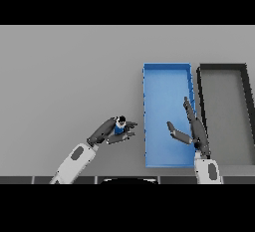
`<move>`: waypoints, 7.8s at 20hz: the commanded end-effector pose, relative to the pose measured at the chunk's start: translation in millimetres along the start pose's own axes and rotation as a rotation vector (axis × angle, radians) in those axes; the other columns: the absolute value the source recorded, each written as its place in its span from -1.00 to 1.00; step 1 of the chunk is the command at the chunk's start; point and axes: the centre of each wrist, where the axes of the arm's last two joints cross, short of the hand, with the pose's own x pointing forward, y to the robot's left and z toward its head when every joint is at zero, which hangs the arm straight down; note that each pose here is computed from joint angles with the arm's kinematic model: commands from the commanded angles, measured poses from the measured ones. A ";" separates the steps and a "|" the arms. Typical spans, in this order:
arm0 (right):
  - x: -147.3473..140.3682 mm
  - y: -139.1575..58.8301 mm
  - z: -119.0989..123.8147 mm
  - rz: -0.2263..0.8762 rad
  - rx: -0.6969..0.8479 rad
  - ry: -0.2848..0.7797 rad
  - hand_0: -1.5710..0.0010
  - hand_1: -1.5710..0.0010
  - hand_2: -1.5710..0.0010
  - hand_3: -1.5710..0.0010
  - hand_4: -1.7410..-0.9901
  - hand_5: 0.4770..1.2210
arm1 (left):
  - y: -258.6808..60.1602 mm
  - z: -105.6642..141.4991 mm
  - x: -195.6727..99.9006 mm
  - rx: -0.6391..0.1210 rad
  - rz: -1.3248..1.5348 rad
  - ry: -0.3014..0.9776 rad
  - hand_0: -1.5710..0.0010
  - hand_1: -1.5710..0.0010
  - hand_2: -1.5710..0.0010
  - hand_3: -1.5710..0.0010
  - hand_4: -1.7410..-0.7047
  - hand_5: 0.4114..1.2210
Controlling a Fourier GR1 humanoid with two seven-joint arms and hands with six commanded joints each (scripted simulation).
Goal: Pick up the blue pipe and place it into the blue bin.
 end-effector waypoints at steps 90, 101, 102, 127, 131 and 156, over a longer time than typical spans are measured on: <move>175.3 97.9 -95.9 -0.092 1.074 -0.371 -1.00 -1.00 -1.00 -0.99 -0.32 0.99 | 5.7 -21.1 80.5 -0.246 -0.209 -0.154 0.79 0.83 0.83 0.93 0.66 0.06; 181.6 90.5 -104.6 -0.202 1.045 -0.340 -1.00 -1.00 -1.00 -1.00 -0.34 1.00 | 4.4 -15.6 73.9 -0.176 -0.173 -0.039 0.98 0.99 0.98 0.99 0.66 -0.55; 185.3 93.1 -107.0 -0.272 1.067 -0.318 -1.00 -1.00 -1.00 -1.00 -0.34 1.00 | 3.0 -15.4 73.9 -0.175 -0.175 -0.033 0.99 0.99 0.99 1.00 0.66 -0.60; 210.3 -63.0 -217.4 -0.326 0.405 -0.071 -1.00 -1.00 -1.00 -1.00 -0.36 1.00 | 11.4 -3.4 72.8 -0.148 -0.213 0.020 1.00 1.00 1.00 1.00 0.77 -0.88; 158.0 -65.8 -204.7 -0.325 0.327 0.116 -1.00 -1.00 -1.00 -1.00 -0.36 1.00 | 13.6 -6.3 75.7 -0.158 -0.213 0.008 1.00 1.00 1.00 1.00 0.76 -0.87; 51.3 -36.3 -140.8 0.022 0.391 0.796 0.80 0.85 0.85 0.91 0.46 0.15 | 5.3 0.0 74.9 -0.156 -0.210 0.003 1.00 1.00 1.00 1.00 0.76 -0.85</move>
